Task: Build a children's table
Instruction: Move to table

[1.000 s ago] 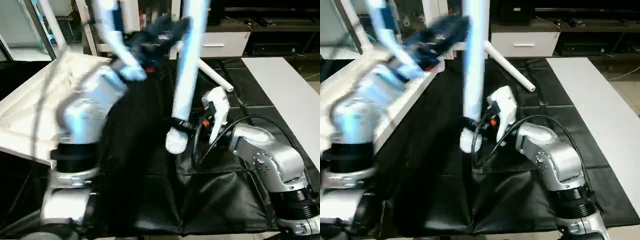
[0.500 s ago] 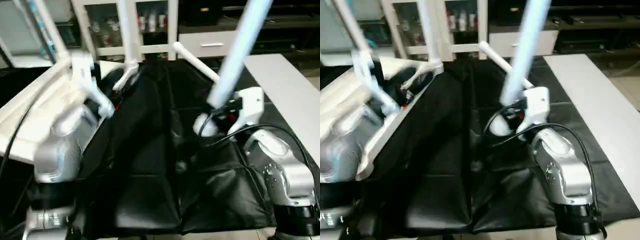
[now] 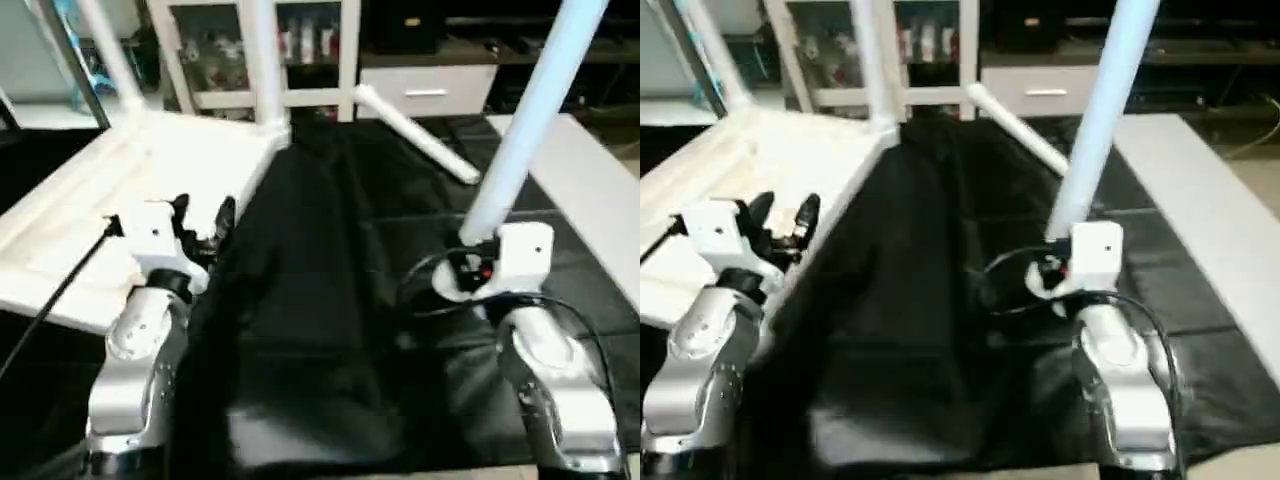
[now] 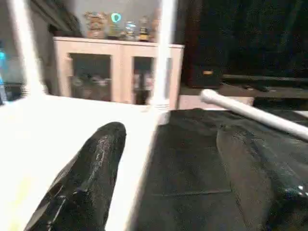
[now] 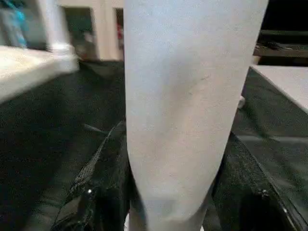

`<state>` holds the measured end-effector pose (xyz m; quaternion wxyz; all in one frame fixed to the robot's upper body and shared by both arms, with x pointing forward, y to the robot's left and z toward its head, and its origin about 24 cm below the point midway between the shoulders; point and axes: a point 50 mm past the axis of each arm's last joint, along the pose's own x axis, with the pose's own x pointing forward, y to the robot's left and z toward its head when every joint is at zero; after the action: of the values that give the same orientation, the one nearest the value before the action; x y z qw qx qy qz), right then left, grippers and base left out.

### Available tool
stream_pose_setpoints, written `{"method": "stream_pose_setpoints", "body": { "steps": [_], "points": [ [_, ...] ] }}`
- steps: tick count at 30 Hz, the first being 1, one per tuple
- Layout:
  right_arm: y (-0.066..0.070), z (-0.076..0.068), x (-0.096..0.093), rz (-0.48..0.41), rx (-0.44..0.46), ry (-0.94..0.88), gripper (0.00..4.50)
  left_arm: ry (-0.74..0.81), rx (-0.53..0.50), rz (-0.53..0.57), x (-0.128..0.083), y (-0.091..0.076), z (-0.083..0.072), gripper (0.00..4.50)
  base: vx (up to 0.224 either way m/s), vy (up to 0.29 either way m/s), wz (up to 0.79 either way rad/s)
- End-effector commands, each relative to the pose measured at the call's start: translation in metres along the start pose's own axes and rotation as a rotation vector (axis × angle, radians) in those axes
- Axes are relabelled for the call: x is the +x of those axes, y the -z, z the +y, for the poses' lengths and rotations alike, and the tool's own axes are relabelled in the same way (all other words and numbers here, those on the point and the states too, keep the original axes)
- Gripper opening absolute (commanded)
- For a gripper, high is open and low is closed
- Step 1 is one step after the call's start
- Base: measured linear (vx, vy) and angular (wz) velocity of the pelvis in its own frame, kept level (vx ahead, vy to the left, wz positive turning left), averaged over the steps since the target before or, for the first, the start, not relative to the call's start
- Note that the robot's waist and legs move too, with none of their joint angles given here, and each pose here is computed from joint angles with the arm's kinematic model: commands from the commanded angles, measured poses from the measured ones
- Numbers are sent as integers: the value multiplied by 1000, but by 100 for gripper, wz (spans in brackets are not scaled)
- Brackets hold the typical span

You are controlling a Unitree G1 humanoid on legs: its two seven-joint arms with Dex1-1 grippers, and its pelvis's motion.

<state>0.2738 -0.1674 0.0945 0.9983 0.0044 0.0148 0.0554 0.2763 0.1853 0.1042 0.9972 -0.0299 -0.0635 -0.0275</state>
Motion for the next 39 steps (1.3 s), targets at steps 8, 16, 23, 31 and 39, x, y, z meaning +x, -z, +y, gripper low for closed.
{"method": "stream_pose_setpoints", "body": {
  "steps": [8,16,23,31,39],
  "points": [
    [-30,-6,9,-70,24,-40,182,81,68,-9,17,-10,-11,346,-97,213,-17],
    [-21,-6,13,-19,54,-38,182,76,90,26,22,-11,-12,346,-122,301,0],
    [-13,1,13,31,12,-87,182,22,73,88,21,4,-8,346,-90,288,-9],
    [-21,-1,23,20,-34,-138,182,9,170,79,29,6,-19,346,-81,260,13],
    [-23,-7,24,24,-32,-105,182,-37,145,73,31,3,-16,346,-102,12,-3]
  ]
}}
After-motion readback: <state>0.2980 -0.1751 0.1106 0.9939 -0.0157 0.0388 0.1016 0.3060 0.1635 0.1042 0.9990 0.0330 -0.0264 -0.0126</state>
